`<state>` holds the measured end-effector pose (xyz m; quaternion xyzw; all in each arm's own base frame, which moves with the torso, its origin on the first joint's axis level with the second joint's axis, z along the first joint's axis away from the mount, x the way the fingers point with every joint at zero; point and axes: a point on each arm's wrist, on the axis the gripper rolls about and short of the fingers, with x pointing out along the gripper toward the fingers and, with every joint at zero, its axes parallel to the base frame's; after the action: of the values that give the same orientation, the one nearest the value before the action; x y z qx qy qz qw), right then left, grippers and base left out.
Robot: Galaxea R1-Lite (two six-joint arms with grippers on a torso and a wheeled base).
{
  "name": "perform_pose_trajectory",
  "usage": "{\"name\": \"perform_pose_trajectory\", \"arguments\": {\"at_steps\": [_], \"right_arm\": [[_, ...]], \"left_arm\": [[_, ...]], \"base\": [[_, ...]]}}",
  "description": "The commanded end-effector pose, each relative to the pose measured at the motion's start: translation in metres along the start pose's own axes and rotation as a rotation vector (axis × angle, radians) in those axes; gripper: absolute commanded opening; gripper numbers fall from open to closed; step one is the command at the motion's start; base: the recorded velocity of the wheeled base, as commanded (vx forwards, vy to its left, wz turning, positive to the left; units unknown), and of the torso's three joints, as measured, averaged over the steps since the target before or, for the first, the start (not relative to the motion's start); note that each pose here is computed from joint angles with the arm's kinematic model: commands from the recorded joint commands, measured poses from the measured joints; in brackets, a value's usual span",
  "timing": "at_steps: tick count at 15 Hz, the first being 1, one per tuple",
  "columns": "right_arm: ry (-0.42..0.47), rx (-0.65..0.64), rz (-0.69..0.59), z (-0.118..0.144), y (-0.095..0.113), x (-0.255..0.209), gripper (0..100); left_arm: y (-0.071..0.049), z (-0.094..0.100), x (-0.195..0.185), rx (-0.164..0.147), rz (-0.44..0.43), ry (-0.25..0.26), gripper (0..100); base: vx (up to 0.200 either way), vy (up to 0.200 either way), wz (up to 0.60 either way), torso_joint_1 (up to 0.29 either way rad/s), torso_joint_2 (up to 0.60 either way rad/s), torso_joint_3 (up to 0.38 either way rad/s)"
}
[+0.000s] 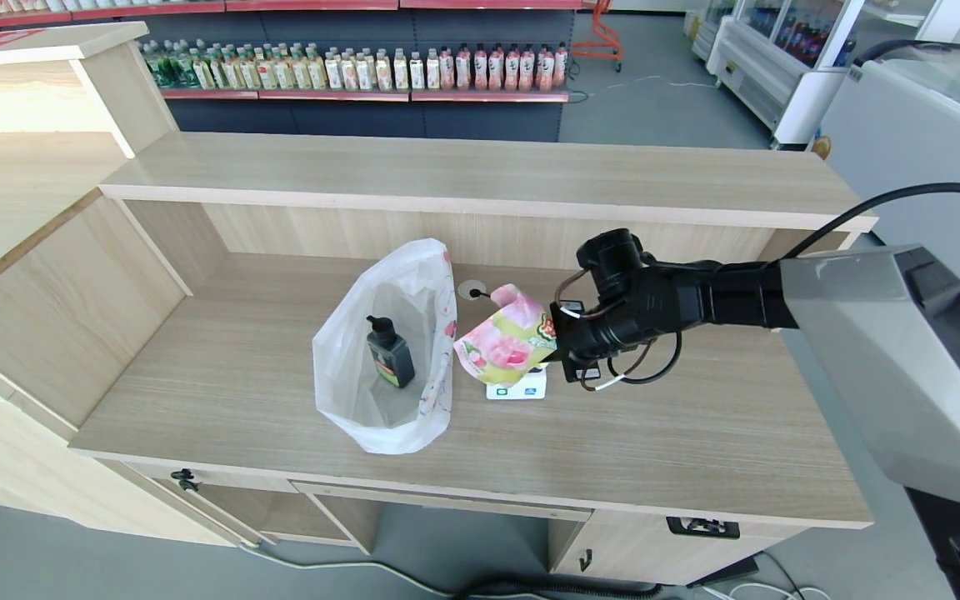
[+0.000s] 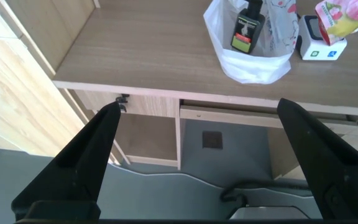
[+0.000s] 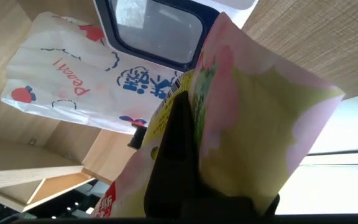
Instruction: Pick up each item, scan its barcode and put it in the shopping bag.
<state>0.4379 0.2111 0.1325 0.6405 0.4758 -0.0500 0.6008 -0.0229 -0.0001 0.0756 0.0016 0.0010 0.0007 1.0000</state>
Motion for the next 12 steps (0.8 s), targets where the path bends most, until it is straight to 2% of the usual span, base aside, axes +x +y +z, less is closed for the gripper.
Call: {"name": "perform_pose_trajectory", "arguments": {"at_steps": [1,12], "right_arm": [[0.002,-0.005,0.014,-0.0016,0.0039,-0.0059,0],[-0.007,-0.004,0.044,0.0042,0.011,-0.0124,0]], "left_arm": [[0.0,0.0,0.0,0.0,0.0,0.0,100],[0.0,0.0,0.0,0.0,0.0,0.0,100]], "base": [[0.0,0.0,0.0,0.0,0.0,0.0],[0.0,0.0,0.0,0.0,0.0,0.0]]}}
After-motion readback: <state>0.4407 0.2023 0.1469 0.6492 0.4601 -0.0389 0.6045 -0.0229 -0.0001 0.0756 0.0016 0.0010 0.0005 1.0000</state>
